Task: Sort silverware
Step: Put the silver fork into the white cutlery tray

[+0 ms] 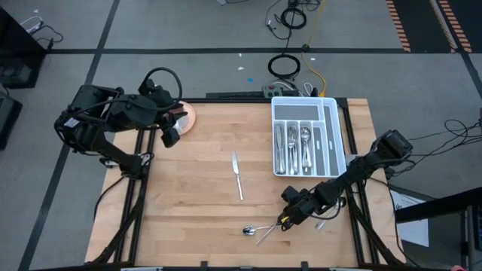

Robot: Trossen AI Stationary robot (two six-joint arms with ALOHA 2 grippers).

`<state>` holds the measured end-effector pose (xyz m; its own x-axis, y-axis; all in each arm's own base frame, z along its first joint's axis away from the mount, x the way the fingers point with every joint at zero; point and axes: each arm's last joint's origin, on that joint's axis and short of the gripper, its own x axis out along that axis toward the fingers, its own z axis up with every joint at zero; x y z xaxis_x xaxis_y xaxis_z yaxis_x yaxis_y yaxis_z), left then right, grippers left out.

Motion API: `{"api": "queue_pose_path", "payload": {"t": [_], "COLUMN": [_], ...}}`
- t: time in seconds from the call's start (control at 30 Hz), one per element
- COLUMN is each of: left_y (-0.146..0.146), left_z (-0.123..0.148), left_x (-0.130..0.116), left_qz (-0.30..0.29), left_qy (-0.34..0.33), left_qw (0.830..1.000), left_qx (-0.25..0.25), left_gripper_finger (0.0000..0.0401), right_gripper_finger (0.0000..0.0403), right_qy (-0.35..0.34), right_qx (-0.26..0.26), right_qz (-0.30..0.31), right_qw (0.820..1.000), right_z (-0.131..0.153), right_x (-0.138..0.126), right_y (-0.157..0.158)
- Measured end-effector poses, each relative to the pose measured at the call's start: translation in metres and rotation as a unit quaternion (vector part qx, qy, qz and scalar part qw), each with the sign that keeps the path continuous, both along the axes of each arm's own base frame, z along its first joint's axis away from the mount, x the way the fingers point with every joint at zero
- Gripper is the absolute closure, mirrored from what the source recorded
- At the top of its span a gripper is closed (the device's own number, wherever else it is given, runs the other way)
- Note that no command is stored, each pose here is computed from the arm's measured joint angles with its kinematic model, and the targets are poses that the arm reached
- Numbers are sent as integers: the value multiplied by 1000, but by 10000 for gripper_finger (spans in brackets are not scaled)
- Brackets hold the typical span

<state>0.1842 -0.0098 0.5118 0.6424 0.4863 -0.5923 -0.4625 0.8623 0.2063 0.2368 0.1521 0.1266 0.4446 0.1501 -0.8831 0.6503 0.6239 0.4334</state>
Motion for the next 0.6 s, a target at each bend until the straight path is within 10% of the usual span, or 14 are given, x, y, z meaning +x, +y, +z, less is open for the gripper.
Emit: {"api": "queue_pose_path", "payload": {"t": [0.13, 0.6], "left_y": [0, 0], "left_z": [0, 0], "left_x": [0, 0], "left_qz": [-2, -2], "left_qy": [2, 2], "left_qw": [1000, 1000], "left_qx": [2, 3], "left_gripper_finger": [285, 285], "right_gripper_finger": [393, 402], "right_qy": [3, -28], "right_qx": [7, -1], "right_qz": [12, 32], "right_qw": [1000, 999], "right_z": [0, 15], "right_x": [0, 9], "right_y": [1, 5]}}
